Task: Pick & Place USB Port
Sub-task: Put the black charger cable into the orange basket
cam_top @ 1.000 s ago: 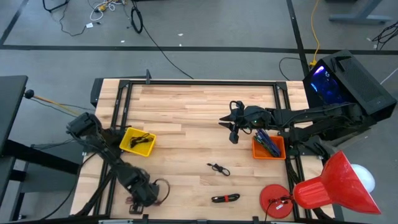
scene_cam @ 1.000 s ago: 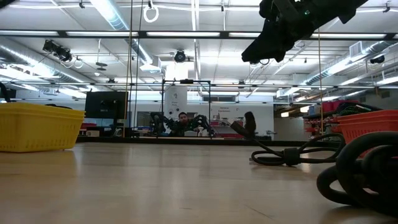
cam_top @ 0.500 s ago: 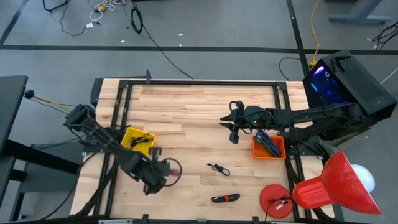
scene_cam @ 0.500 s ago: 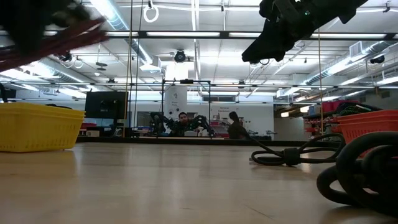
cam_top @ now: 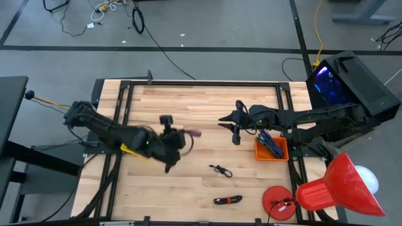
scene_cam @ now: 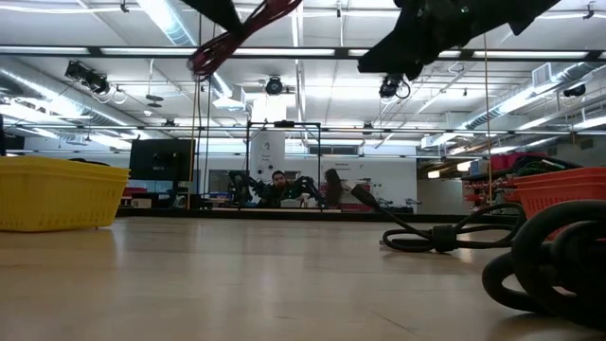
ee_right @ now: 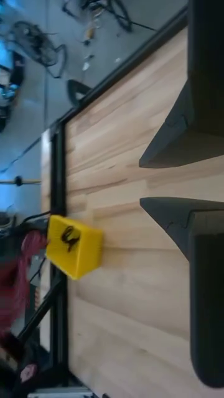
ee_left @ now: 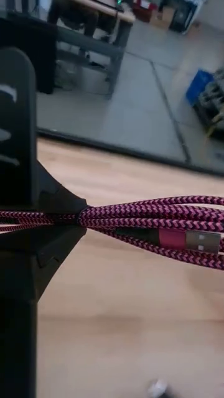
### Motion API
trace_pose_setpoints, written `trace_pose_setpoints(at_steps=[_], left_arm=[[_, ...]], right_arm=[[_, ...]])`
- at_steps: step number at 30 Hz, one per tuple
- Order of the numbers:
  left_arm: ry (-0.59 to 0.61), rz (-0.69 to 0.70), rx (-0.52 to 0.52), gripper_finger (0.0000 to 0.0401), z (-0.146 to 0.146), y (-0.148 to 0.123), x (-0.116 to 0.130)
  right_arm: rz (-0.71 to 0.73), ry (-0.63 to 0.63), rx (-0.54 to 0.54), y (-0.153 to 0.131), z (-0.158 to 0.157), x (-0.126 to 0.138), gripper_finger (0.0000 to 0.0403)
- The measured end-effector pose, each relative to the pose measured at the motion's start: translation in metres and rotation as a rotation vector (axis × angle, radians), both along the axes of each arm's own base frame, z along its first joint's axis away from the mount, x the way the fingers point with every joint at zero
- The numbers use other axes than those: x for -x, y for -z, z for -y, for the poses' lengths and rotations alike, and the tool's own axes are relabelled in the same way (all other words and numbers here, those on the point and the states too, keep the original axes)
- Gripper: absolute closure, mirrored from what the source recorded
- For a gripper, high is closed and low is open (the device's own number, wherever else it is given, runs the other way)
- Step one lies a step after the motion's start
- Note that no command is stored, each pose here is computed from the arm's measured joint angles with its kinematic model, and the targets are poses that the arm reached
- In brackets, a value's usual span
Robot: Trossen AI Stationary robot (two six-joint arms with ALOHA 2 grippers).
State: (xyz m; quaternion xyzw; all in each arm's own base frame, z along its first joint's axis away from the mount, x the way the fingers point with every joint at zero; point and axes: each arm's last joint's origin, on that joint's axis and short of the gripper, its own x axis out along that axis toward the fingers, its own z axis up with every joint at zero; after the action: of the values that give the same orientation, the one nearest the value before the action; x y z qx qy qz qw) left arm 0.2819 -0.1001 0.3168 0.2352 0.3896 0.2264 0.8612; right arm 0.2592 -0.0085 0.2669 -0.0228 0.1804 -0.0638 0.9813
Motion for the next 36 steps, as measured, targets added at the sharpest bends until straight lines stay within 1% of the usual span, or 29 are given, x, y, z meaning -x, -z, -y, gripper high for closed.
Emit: trace_pose_setpoints(at_steps=[3, 8, 10, 12, 14, 16, 18, 24, 30, 36], left_arm=[[0.03, 0.077, 0.004, 0.0382, -0.017, -0.01, -0.004], [0.123, 0.231, 0.056, 0.0382, -0.051, -0.02, -0.01], [0.157, 0.281, 0.053, 0.0382, -0.064, -0.02, -0.012], [0.166, 0.325, 0.041, 0.0382, -0.076, -0.017, -0.016], [0.208, 0.383, 0.067, 0.0382, -0.086, -0.015, -0.021], [0.281, 0.454, 0.102, 0.0382, -0.095, -0.015, -0.025], [0.305, 0.509, 0.114, 0.0382, -0.103, -0.013, -0.029], [0.338, 0.576, 0.127, 0.0382, -0.115, -0.014, -0.034], [0.389, 0.617, 0.14, 0.0382, -0.114, -0.006, -0.048], [0.408, 0.617, 0.149, 0.0382, -0.115, 0.003, -0.057]], right_arm=[[0.028, -0.009, 0.016, -0.003, 0.0, -0.001, 0.0316], [0.055, -0.016, 0.034, -0.006, 0.0, -0.001, 0.0316], [0.078, -0.02, 0.041, -0.009, 0.0, -0.001, 0.0316], [0.102, -0.044, 0.05, -0.013, -0.001, 0.001, 0.0316], [0.15, -0.063, 0.054, -0.02, -0.001, 0.002, 0.0314], [0.187, -0.074, 0.067, -0.026, -0.002, 0.005, 0.031], [0.211, -0.076, 0.074, -0.03, -0.002, 0.007, 0.0306], [0.256, -0.081, 0.103, -0.035, -0.002, 0.008, 0.0287], [0.351, -0.081, 0.142, -0.045, -0.002, 0.008, 0.0265], [0.376, -0.08, 0.164, -0.048, -0.002, 0.008, 0.0257]])
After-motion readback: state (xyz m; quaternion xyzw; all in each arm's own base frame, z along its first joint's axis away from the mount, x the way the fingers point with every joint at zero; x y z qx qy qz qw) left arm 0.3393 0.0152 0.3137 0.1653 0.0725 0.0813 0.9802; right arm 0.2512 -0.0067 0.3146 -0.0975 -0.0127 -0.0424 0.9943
